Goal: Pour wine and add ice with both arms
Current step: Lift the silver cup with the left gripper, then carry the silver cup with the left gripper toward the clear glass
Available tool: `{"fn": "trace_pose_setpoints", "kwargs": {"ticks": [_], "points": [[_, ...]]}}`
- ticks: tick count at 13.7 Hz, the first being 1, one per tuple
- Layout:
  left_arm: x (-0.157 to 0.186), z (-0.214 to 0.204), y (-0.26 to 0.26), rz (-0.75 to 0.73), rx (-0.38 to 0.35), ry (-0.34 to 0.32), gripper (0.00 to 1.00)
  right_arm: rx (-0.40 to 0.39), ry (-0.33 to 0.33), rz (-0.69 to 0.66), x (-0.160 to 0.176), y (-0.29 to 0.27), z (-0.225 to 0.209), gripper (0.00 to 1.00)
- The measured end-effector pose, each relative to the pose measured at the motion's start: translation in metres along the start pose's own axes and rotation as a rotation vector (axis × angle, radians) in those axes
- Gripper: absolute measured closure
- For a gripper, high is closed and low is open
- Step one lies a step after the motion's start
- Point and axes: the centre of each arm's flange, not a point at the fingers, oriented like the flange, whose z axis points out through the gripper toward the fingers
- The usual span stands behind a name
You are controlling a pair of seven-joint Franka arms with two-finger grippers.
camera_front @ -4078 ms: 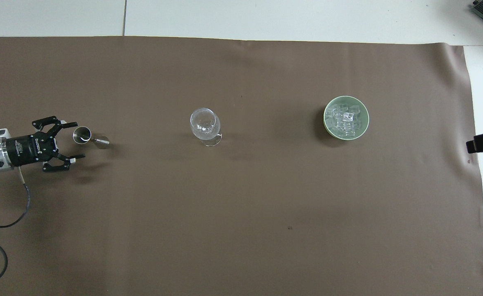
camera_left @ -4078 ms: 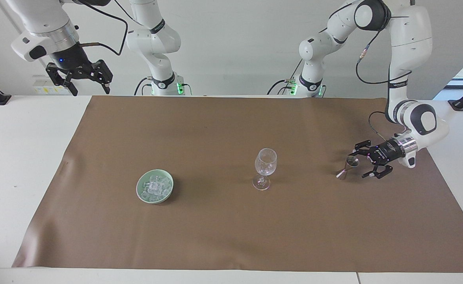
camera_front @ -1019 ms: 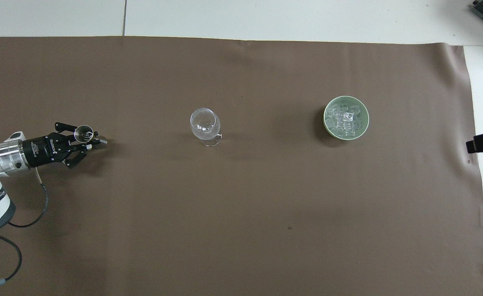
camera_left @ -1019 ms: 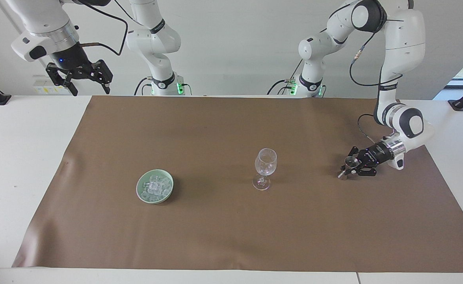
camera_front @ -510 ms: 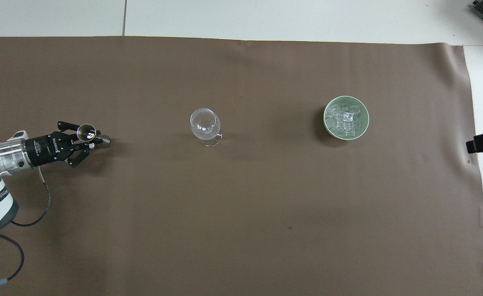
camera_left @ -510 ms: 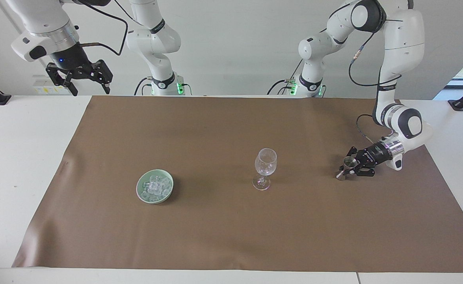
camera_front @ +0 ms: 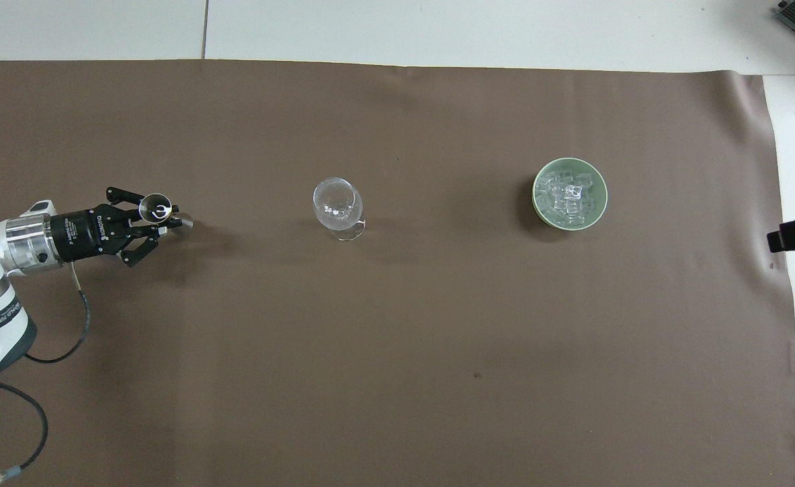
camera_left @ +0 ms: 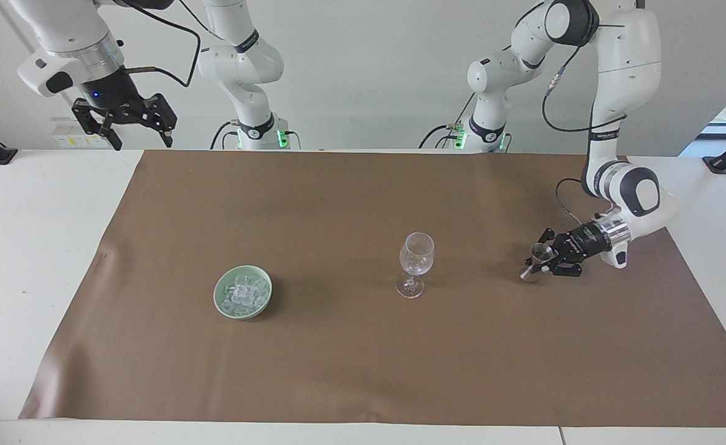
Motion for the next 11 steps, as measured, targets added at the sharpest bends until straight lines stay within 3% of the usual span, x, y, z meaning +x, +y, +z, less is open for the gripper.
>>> {"fn": "trace_pose_setpoints", "kwargs": {"ticks": [4,11], "points": [[-0.056,0.021,0.001,0.022,0.02,0.023,0.79,0.0,0.0,0.0,0.0,0.0,0.0,0.0],[-0.118,0.062,-0.012,0.065,0.068,0.043,0.79,0.0,0.0,0.0,0.0,0.0,0.0,0.0]]}}
